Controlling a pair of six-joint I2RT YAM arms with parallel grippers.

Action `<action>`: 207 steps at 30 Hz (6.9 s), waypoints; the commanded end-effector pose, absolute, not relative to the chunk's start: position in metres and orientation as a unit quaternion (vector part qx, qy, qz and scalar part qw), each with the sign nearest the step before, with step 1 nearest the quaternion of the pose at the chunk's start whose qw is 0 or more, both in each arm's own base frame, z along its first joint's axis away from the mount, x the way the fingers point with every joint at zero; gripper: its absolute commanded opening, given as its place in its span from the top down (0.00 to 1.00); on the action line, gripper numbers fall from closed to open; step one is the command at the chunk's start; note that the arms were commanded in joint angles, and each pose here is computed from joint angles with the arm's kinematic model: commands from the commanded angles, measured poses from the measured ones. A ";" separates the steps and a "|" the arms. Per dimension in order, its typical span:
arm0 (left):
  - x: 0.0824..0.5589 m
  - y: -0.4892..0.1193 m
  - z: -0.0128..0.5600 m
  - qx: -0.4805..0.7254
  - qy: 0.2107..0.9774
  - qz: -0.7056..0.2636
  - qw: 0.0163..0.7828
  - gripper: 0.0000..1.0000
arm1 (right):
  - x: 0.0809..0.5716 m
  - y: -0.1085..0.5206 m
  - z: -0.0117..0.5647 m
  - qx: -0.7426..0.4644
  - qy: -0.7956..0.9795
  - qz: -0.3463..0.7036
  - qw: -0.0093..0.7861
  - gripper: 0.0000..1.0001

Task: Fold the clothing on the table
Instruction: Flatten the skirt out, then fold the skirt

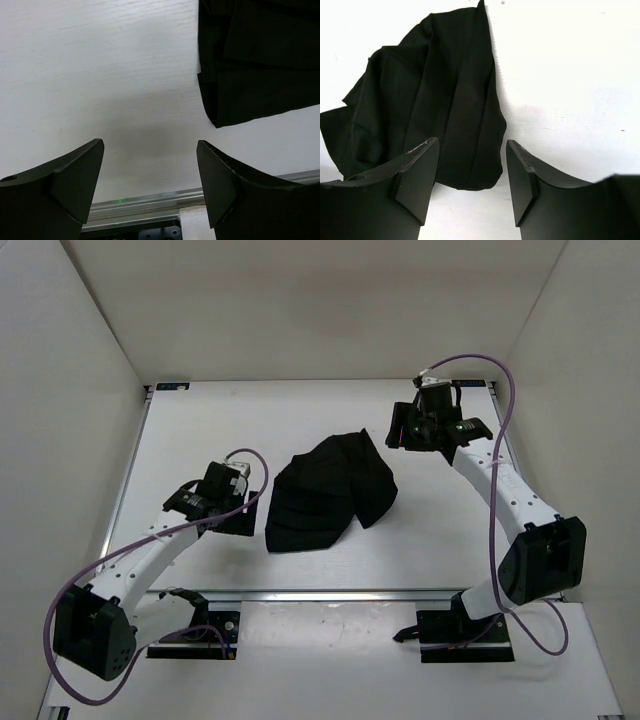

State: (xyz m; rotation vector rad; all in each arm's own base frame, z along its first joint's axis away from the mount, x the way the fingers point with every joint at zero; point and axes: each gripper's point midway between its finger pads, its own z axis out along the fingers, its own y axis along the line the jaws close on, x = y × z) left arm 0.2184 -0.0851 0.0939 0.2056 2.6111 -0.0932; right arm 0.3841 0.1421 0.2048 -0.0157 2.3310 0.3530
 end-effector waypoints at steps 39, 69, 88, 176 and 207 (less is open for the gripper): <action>0.236 -0.214 0.021 -0.050 0.938 -0.250 0.235 0.20 | 0.296 0.193 0.063 -0.016 0.902 0.311 0.300 0.54; 0.374 -0.084 0.403 -0.090 0.808 -0.149 0.563 1.00 | 0.268 0.147 0.330 -0.164 0.809 0.324 0.462 1.00; 0.399 -0.151 0.176 -0.038 0.917 -0.195 0.344 0.39 | 0.262 0.185 0.119 -0.092 0.902 0.337 0.255 1.00; 0.297 -0.134 0.094 -0.131 0.902 -0.278 0.302 0.56 | 0.365 0.176 0.184 -0.002 0.850 0.464 0.249 0.68; 0.219 -0.134 0.018 -0.128 0.932 -0.221 0.256 0.36 | 0.255 0.146 0.017 0.068 0.950 0.234 0.195 0.53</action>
